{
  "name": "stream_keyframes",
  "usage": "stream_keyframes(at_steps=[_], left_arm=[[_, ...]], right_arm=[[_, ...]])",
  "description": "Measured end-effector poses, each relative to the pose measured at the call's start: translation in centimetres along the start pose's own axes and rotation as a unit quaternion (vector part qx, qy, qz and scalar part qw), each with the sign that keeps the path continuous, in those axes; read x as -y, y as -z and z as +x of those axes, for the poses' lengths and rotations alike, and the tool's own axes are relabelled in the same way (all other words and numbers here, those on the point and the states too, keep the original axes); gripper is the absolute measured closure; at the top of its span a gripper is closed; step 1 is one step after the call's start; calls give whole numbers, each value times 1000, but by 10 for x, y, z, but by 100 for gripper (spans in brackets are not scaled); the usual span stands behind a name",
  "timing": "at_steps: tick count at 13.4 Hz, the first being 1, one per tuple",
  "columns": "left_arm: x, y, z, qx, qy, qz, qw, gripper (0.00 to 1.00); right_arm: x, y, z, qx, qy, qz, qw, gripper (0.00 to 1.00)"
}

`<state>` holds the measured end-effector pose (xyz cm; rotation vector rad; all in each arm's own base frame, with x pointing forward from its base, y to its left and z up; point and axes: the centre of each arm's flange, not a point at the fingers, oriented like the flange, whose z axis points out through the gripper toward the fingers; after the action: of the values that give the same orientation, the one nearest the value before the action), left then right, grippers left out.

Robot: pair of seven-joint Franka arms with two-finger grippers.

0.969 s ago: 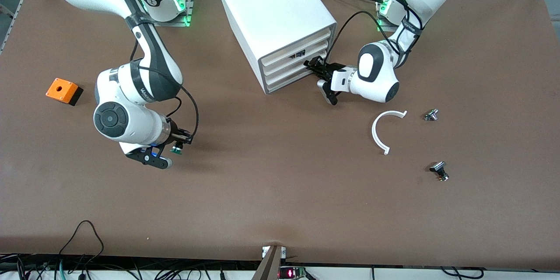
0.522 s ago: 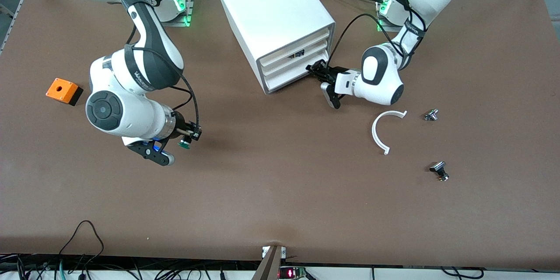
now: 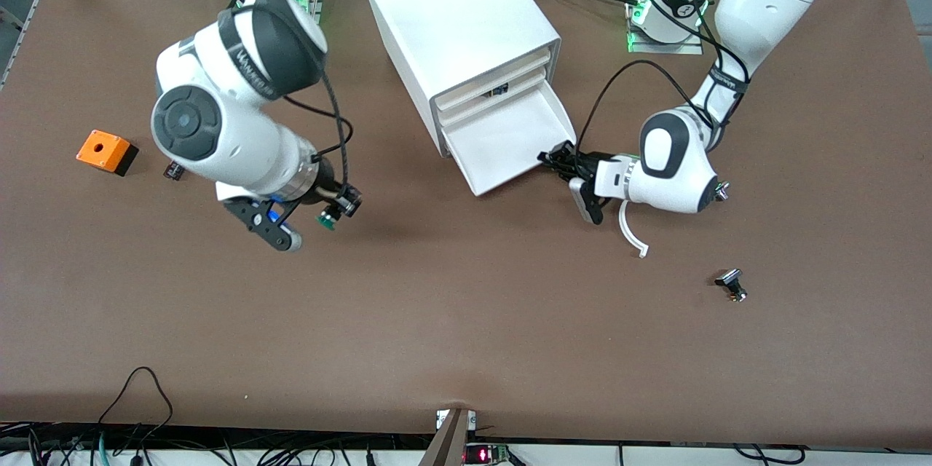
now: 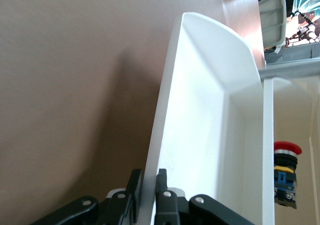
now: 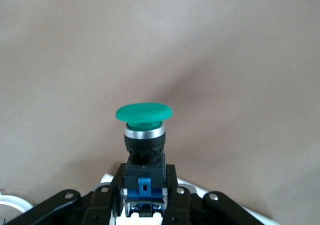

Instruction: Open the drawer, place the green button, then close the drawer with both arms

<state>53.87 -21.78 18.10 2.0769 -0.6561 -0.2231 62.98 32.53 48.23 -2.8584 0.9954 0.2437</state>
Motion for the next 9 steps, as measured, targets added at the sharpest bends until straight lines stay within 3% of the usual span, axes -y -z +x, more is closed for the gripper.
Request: stream_keyframes(at_steps=[4,7,9], left_arm=[[21,34,19,-9,-15,2,1000,85],[26,42,17,-7,-13,-5,1000,85],[29,48,17,-11,-12,-4,1000,70]], right_arm=[[39,14,-97,-4,-73,27,997,67],[60,14,-143,-8,-128,60,990,67],[73,2,-159,-9,-162,78,984,67]])
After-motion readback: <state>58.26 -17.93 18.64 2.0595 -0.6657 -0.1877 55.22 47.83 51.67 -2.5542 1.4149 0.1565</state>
